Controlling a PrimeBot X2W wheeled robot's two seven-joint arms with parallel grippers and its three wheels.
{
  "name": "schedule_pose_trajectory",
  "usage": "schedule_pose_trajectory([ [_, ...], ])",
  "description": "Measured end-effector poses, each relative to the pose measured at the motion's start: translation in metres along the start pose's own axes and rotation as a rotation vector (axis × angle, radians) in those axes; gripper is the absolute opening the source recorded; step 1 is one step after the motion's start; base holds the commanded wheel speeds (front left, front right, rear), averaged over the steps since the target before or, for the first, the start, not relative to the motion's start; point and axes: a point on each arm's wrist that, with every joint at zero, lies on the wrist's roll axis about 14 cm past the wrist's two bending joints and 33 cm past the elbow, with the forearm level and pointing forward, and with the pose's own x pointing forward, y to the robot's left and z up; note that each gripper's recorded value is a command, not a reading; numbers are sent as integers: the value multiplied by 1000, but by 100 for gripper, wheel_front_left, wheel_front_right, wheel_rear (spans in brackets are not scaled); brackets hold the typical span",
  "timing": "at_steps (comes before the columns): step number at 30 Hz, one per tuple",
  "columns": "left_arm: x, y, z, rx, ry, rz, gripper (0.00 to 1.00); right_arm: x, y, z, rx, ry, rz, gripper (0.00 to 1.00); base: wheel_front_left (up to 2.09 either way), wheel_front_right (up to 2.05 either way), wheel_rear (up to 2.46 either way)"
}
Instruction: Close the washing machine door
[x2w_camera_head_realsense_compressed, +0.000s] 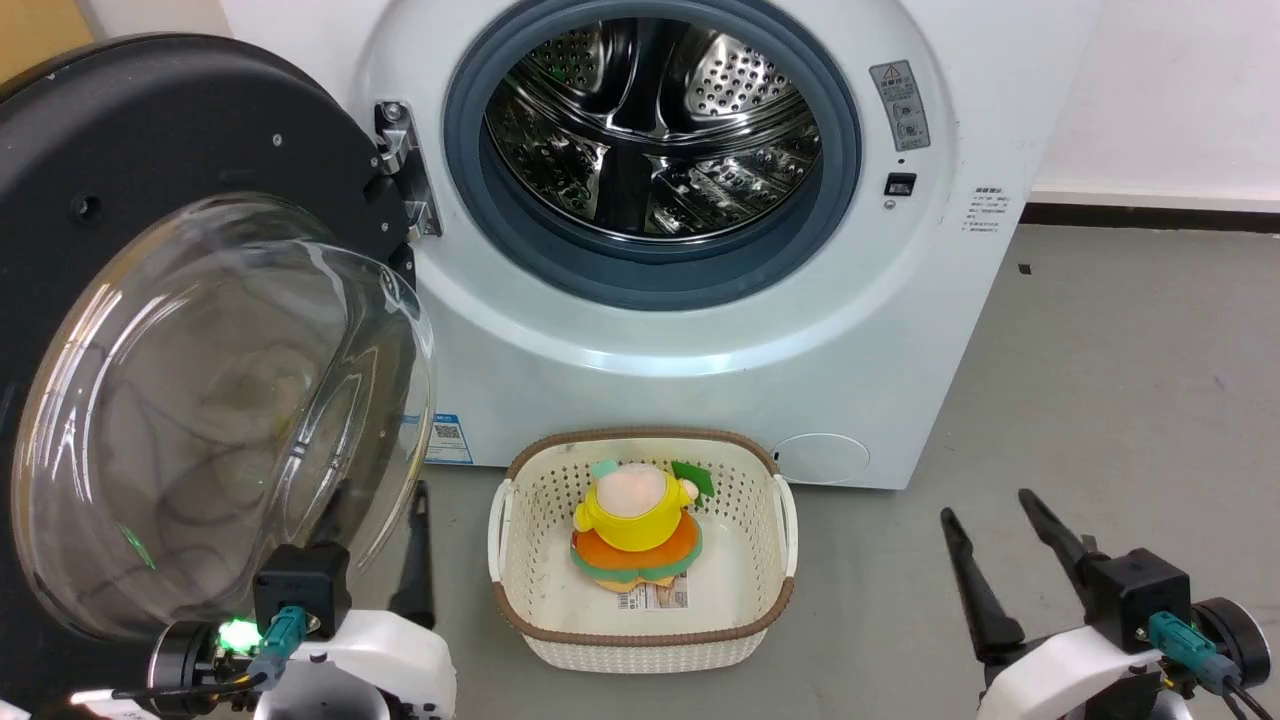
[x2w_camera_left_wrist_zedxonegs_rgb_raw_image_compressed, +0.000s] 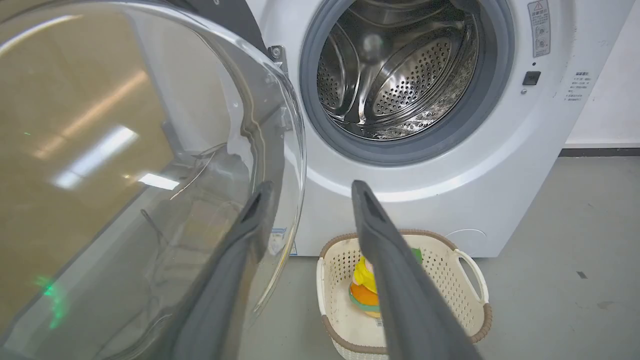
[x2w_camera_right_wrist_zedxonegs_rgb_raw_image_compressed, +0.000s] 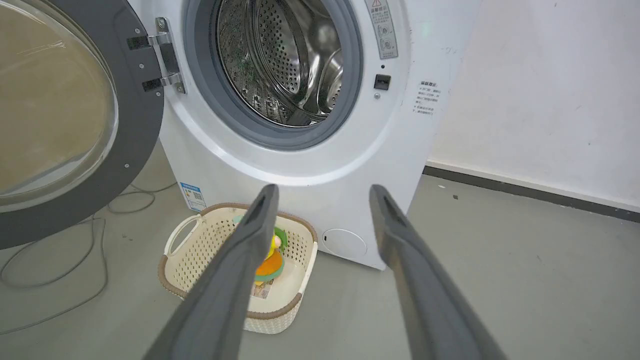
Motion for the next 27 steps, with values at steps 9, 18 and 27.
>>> schedule_pose_trajectory([
  [9, 0, -2, 1, 0, -8, -5, 100, 0, 0, 1, 9, -11, 2, 100, 0, 0, 0],
  [18, -2, -1, 3, -2, -27, 0, 100, 2, 5, 5, 19, -32, 14, 100, 0, 0, 0],
  [27, -7, 6, 6, -7, -46, 25, 100, 6, 15, 8, 28, -53, 46, 100, 0, 0, 0],
])
